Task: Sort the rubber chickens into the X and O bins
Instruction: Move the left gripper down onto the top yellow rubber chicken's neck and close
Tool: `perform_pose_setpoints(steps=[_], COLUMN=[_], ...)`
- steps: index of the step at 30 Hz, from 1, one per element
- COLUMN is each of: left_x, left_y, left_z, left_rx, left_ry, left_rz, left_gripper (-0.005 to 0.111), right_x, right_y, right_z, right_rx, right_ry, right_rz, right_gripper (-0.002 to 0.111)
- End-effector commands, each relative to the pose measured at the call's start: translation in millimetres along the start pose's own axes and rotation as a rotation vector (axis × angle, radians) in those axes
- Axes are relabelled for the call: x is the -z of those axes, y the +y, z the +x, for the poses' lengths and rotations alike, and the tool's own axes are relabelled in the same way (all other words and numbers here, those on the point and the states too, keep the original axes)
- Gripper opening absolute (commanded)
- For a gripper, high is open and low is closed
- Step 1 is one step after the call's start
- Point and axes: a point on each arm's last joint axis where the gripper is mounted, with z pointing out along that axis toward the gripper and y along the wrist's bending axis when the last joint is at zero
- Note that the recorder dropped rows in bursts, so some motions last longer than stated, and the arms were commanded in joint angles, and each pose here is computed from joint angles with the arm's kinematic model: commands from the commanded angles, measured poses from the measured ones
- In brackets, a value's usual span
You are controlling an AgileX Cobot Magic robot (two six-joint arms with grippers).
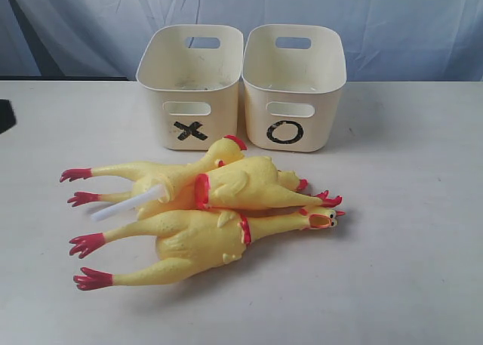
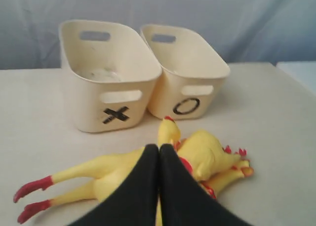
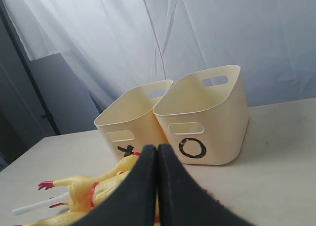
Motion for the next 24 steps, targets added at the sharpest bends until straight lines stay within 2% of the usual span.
perform_pose_setpoints(steps=[1, 5, 9, 12, 18, 24], left_x=[-31, -57, -82, -104, -146, -178], left_y=[7.6, 20.1, 25.1, 23.7, 12.0, 10.3], left_z=[-7, -10, -15, -15, 3, 17], left_rx=[-0.070, -0.082, -0.140, -0.193, -0.281, -0.267], left_ry=[0.141, 0.228, 0.276, 0.316, 0.458, 0.527], left_rz=[0.118, 0.158, 0.198, 0.214, 0.283, 0.257], left_gripper=[0.000, 0.012, 0.040, 0.052, 0.058, 0.064], right_x=[0, 0, 0, 0, 0, 0], right_y=[0, 0, 0, 0, 0, 0], right_z=[-2, -2, -3, -3, -3, -3], right_rx=[0.005, 0.005, 0.005, 0.005, 0.005, 0.010], right_ry=[-0.011, -0.011, -0.014, -0.016, -0.018, -0.017], right_rz=[0.007, 0.007, 0.008, 0.009, 0.009, -0.007], right_gripper=[0.000, 0.000, 0.000, 0.000, 0.000, 0.000])
